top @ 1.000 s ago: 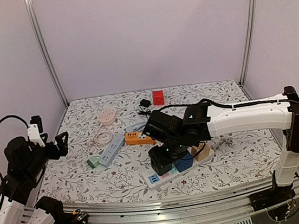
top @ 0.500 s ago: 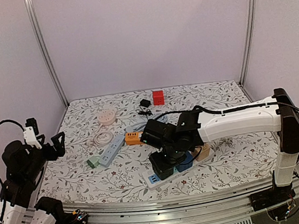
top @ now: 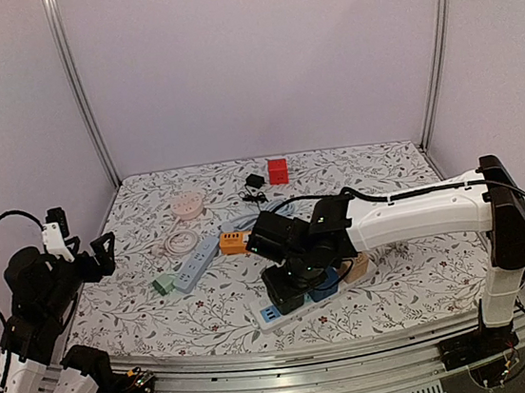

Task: Insert the plug
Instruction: Insert the plug into the socket.

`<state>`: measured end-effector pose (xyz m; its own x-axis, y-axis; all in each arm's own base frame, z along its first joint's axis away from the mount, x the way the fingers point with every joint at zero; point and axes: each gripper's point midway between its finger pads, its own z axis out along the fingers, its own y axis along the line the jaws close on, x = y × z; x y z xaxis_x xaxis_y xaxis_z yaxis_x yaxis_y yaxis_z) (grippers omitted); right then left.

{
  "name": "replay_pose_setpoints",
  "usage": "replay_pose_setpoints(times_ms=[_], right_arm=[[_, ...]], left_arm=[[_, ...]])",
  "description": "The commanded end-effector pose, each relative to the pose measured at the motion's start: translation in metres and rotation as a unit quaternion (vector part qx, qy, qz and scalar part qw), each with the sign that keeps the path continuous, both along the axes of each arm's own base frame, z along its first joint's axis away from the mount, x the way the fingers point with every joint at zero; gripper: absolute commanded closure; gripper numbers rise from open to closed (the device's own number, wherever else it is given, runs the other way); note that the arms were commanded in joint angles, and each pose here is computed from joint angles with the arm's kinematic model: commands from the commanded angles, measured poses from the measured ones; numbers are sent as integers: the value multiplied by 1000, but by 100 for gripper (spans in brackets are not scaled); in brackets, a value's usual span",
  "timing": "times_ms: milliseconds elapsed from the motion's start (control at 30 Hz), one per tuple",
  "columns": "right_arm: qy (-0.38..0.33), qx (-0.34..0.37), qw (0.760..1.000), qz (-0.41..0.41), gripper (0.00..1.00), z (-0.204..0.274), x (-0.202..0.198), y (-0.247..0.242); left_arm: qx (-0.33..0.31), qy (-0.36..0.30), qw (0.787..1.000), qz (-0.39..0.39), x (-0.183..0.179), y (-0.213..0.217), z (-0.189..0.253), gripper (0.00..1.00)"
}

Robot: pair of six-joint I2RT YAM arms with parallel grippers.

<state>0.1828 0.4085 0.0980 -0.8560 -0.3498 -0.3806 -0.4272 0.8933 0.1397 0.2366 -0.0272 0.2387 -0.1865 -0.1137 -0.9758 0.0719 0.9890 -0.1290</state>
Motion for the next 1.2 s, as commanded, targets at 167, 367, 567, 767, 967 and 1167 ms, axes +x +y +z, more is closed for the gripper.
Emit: replay_pose_setpoints(times_ms=[167,367,567,767,967,1167], right_arm=[[-12,-55,998,17,100,-29,-1,-17],[-11,-74,996,41,100,-42,-11,-18],[-30,-83,995,49,100,-19,-7,-25],[-29,-73,996,49,100,4,-9,-25],[-30,-61,996,50,100,4,-7,-13],[-19,-90,994,56,100,-26,-14,-28]], left_arm=[[-1,-1,1000,6,1,3,-3,2],[-1,-2,1000,6,1,3,-3,2],[-1,-1,1000,7,1,3,-4,1],[-1,-5,1000,7,0,3,-2,2],[-1,-9,1000,7,-1,4,-1,2],[-2,-11,1000,9,-1,4,-1,2]])
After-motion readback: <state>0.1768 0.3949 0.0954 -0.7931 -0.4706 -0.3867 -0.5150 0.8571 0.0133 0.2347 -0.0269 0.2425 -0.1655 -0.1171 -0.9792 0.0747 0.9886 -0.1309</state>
